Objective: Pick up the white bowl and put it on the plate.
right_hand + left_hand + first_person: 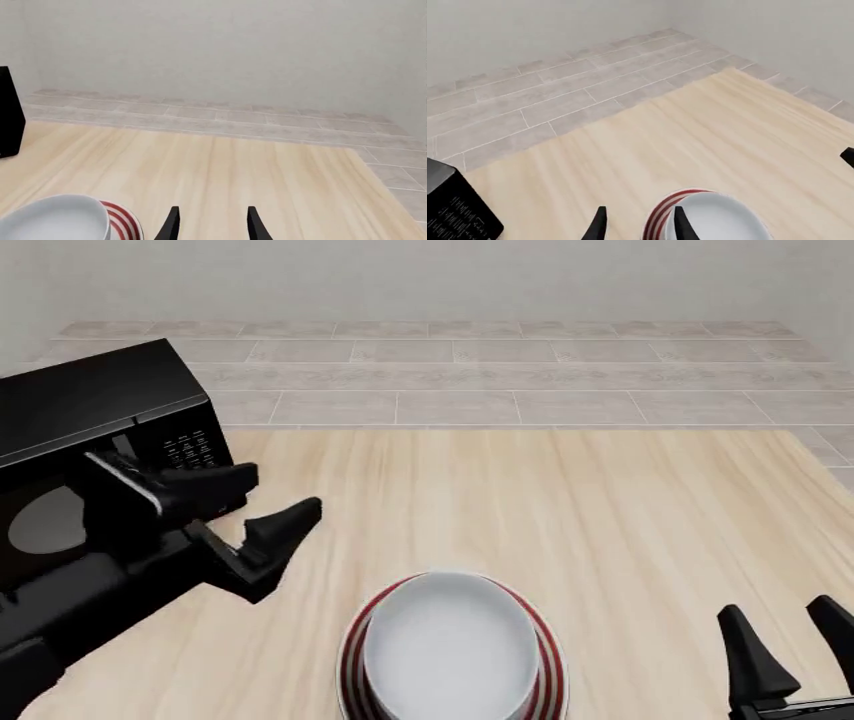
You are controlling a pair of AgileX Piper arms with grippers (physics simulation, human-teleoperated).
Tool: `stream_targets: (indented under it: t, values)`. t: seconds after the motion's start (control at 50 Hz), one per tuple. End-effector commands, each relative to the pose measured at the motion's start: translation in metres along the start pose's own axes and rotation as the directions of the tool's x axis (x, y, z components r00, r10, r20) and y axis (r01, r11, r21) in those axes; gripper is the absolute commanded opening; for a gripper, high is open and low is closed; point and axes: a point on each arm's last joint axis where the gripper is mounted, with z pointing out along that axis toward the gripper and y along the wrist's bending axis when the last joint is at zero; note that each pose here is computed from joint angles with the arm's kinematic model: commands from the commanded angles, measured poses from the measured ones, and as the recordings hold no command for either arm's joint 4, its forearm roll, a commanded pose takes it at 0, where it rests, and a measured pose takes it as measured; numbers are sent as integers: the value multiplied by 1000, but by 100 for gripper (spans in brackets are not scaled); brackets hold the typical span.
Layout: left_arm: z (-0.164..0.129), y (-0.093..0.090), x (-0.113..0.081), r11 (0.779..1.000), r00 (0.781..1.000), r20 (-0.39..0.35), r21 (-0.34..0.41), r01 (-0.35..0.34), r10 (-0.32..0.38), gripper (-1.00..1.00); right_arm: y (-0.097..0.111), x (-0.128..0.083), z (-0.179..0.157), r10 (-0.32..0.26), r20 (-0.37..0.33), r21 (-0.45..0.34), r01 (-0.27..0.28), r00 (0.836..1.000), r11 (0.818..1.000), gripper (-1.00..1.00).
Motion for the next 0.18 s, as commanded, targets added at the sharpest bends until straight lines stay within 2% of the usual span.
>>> stream_targets:
  t: [0.02, 0.18]
  values:
    - [-46, 13, -13, 996, 998, 66, -91, 11, -5, 100, 0, 0, 0, 5, 2, 4, -5, 1000, 1000, 100]
    - [-65, 25, -10, 979, 995, 98, -198, 50, -31, 100, -1, 0, 0, 7, 6, 9, -7, 1000, 1000, 100]
